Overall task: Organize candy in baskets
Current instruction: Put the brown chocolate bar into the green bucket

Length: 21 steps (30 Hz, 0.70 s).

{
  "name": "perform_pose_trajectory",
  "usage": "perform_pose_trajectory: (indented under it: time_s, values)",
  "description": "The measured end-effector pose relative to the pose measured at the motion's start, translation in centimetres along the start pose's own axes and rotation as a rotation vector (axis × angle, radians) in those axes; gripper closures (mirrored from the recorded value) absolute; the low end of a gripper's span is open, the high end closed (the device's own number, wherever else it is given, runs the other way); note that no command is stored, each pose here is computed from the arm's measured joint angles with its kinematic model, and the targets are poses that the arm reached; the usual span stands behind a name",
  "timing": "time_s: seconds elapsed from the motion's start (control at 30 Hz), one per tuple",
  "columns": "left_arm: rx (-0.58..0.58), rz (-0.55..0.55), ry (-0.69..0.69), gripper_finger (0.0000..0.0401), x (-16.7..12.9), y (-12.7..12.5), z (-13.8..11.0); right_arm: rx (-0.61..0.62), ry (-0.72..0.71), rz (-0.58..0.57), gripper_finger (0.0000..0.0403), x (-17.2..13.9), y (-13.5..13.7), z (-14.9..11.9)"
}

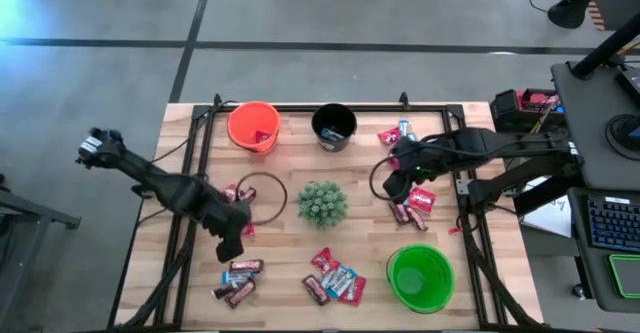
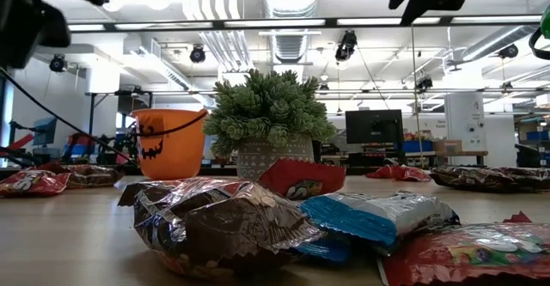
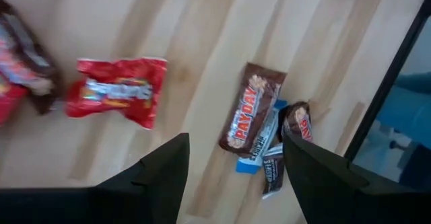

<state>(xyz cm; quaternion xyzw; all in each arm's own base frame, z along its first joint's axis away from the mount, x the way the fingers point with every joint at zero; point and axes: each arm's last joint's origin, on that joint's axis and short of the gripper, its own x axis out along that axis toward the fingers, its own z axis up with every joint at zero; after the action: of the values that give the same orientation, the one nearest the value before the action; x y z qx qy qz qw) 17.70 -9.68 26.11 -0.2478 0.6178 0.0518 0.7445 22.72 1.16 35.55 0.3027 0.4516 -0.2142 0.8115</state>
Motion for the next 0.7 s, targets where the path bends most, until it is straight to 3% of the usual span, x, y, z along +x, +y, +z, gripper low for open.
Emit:
perform_pose_trajectory:
  time_s: [0.3, 0.5, 0.7]
  values:
    - [0.099, 0.053, 0.082, 0.0180, 4.6, -2.8, -1.2, 0.000, -0.002, 0.002, 0.0222, -1.0, -0.6, -0.4]
    - [0.152, 0.119, 0.129, 0.0180, 6.8, -3.2, -1.2, 0.003, -0.005, 0.006, 0.0222, -1.1, -0.6, -0.4]
    - [0.188, 0.088, 0.110, 0.0180, 7.9, -3.9, -0.8, 0.005, -0.004, 0.007, 0.0222, -1.1, -0.6, -0.4]
